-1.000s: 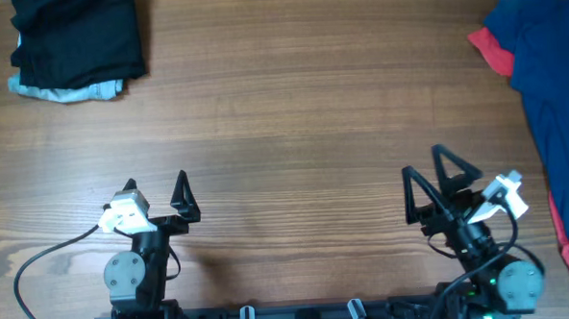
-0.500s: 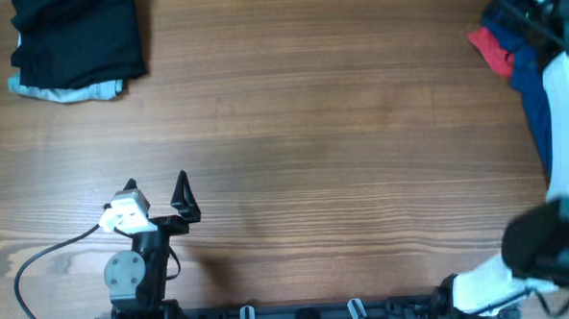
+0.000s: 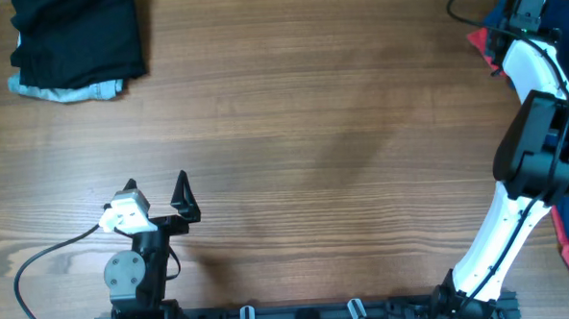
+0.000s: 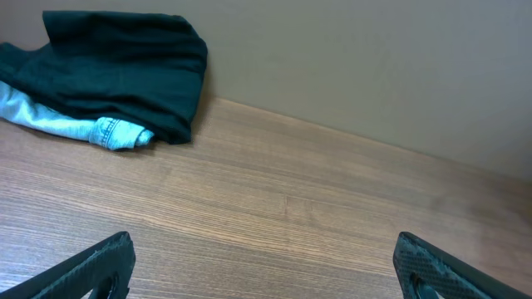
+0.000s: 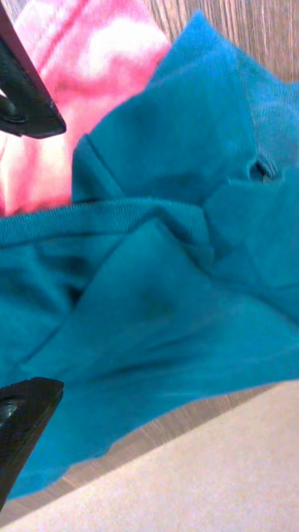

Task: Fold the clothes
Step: 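Reach the right gripper to the blue shirt pile and grasp it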

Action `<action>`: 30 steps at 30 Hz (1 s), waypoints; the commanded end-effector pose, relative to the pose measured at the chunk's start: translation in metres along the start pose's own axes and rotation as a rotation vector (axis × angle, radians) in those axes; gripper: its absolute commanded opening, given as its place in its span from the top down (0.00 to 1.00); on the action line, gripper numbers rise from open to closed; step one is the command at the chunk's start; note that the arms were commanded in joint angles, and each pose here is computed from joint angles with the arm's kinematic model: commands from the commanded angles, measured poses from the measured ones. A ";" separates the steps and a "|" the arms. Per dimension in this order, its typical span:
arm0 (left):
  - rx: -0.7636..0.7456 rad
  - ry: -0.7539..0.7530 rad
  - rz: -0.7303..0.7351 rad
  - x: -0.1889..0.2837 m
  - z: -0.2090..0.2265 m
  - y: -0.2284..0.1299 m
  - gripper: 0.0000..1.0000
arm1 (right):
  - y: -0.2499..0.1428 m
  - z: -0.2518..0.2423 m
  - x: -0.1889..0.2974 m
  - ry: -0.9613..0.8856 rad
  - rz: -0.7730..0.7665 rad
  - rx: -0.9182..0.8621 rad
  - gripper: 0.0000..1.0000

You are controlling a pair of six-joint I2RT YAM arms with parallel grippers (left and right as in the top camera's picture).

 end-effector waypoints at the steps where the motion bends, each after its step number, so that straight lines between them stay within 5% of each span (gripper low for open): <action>1: -0.015 -0.012 0.005 0.000 -0.001 -0.002 0.00 | -0.008 -0.006 -0.016 -0.044 0.029 0.007 0.06; 15: -0.016 -0.012 0.005 0.000 -0.001 -0.002 0.00 | -0.038 -0.002 -0.056 -0.010 0.095 -0.069 0.08; 18: -0.015 -0.012 0.005 0.000 -0.001 -0.002 0.00 | -0.042 -0.007 -0.059 0.002 0.113 -0.072 0.35; 20: -0.016 -0.012 0.005 0.000 -0.001 -0.002 0.00 | -0.043 -0.008 -0.059 0.001 0.118 -0.078 0.36; 22: -0.016 -0.012 0.005 0.000 -0.001 -0.002 0.00 | -0.044 -0.008 -0.058 0.000 0.126 -0.104 0.51; 27: -0.016 -0.012 0.005 0.000 -0.001 -0.002 0.00 | -0.022 -0.017 -0.031 0.110 0.091 -0.223 0.50; 30: -0.015 -0.012 0.005 0.000 -0.001 -0.002 0.00 | -0.001 -0.031 -0.007 0.142 0.030 -0.283 0.62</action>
Point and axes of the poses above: each gripper's point midway between its finger pads, its own x axis back along the fingers, its own z axis along the line the jaws close on, y = z × x, the point moved 9 cm from there along x, back along the fingers
